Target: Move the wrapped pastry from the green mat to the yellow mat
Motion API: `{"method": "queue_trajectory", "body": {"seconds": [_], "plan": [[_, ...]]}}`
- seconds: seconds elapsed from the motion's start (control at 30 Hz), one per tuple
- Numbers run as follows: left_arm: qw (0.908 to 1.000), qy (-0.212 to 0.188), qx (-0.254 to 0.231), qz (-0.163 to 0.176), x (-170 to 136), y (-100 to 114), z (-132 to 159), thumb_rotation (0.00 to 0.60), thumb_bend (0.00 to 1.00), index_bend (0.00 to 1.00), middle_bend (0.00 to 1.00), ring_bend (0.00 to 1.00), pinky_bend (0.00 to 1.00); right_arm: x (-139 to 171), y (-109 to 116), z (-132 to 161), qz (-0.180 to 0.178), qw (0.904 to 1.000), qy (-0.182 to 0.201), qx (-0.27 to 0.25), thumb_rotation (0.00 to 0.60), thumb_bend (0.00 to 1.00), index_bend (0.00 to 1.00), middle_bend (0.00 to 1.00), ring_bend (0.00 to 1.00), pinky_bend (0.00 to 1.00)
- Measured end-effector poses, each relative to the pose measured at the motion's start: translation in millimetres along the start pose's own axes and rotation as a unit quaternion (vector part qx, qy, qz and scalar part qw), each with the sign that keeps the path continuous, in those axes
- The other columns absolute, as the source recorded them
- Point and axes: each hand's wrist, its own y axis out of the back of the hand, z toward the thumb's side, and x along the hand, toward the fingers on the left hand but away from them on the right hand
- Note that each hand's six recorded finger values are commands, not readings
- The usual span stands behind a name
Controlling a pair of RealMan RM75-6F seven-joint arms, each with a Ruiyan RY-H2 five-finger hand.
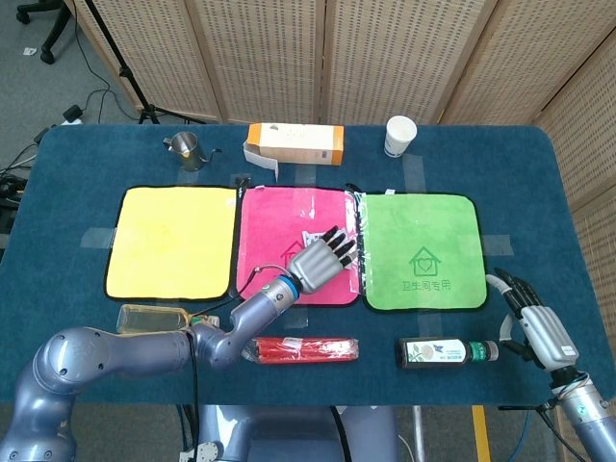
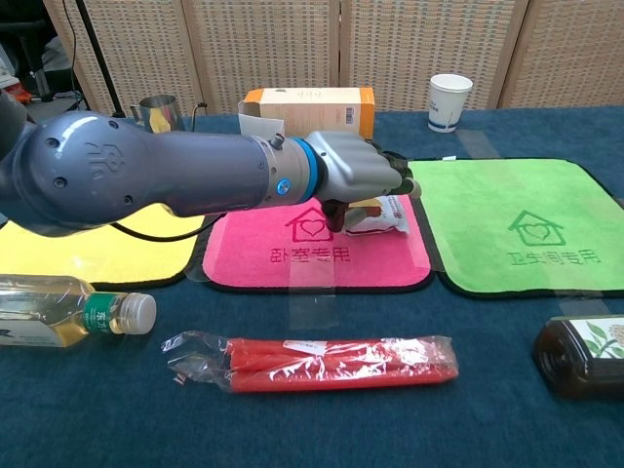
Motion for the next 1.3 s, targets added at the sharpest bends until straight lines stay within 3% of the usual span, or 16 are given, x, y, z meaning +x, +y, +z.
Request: {"method": "queue_trajectory", "body": {"seconds": [0.53, 0.97, 1.3], "plan": [[0.9995, 0.003, 0.005, -0.032, 17, -19, 2, 0.6, 0.66, 0.0, 0.0, 0.0, 0.0, -3, -2, -3, 0.004, 1.0, -0.006, 0.003, 0.6, 0.93, 0.08, 0.0, 0.0, 0.0], [0.9989, 0.011, 0.01, -0.044, 1, -31, -13, 0.6, 0.67, 0.0, 0.0, 0.0, 0.0, -3, -5, -1, 0.008, 0.9999, -0.005, 0.006, 0.6, 0.93, 0.08, 0.0, 0.0, 0.0], [0.9976, 0.023, 0.007, -0.065, -20, -53, -32, 0.6, 0.67, 0.0, 0.0, 0.0, 0.0, -4, -11, 0, 0.017, 0.9998, -0.006, 0.01, 0.6, 0.93, 0.08, 0.0, 0.0, 0.0]]}}
